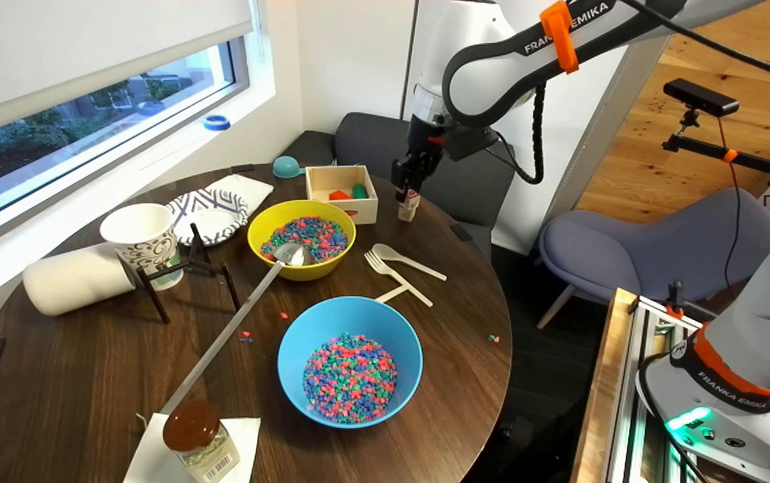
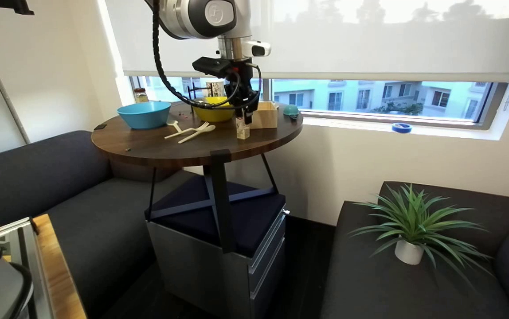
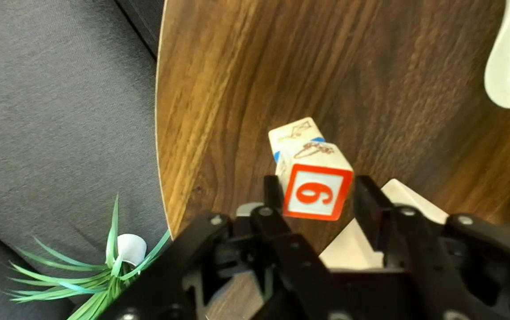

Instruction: Unstack the two blocks on the right

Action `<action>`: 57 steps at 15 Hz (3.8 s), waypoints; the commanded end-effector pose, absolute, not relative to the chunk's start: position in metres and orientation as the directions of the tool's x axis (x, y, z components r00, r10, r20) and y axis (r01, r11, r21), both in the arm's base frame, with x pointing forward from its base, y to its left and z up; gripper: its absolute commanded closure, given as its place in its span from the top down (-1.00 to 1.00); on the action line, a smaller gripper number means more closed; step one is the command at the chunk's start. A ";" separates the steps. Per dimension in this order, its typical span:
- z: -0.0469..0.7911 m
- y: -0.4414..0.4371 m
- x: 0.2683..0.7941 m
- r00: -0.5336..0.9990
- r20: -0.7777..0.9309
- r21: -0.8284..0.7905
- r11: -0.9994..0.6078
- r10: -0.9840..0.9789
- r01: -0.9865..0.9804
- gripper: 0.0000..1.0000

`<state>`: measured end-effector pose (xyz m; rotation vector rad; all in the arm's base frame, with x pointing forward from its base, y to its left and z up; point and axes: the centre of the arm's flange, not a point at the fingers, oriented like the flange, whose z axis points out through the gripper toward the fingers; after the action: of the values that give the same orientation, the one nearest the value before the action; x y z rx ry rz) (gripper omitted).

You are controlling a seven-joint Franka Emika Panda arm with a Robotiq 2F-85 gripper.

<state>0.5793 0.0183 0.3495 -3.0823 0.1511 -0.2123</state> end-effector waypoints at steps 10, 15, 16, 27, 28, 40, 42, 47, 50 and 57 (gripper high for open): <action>0.373 0.075 0.569 0.996 0.090 -0.075 -0.997 0.015 0.022 -0.81; 0.352 0.105 0.570 0.996 0.093 -0.035 -0.999 -0.008 -0.005 -0.81; 0.347 0.106 0.571 0.994 0.104 -0.029 -0.999 -0.036 -0.033 -0.81; 0.322 0.114 0.590 0.932 0.156 -0.062 -0.945 -0.327 -0.322 -0.81; 0.321 0.116 0.590 0.927 0.156 -0.064 -0.941 -0.340 -0.334 -0.81; 0.396 0.119 0.548 0.975 0.152 -0.019 -0.986 -0.165 -0.164 1.00; 0.421 0.107 0.538 0.975 0.205 -0.028 -0.997 -0.082 -0.077 1.00; 0.473 0.091 0.524 0.948 0.314 -0.062 -0.995 0.055 0.078 1.00; 0.495 0.082 0.517 0.951 0.306 -0.101 -0.992 0.041 0.075 1.00; 0.522 0.041 0.491 0.985 0.152 -0.089 -0.994 -0.080 -0.067 1.00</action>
<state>0.5079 0.0579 0.5112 -3.0391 0.0411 -0.3216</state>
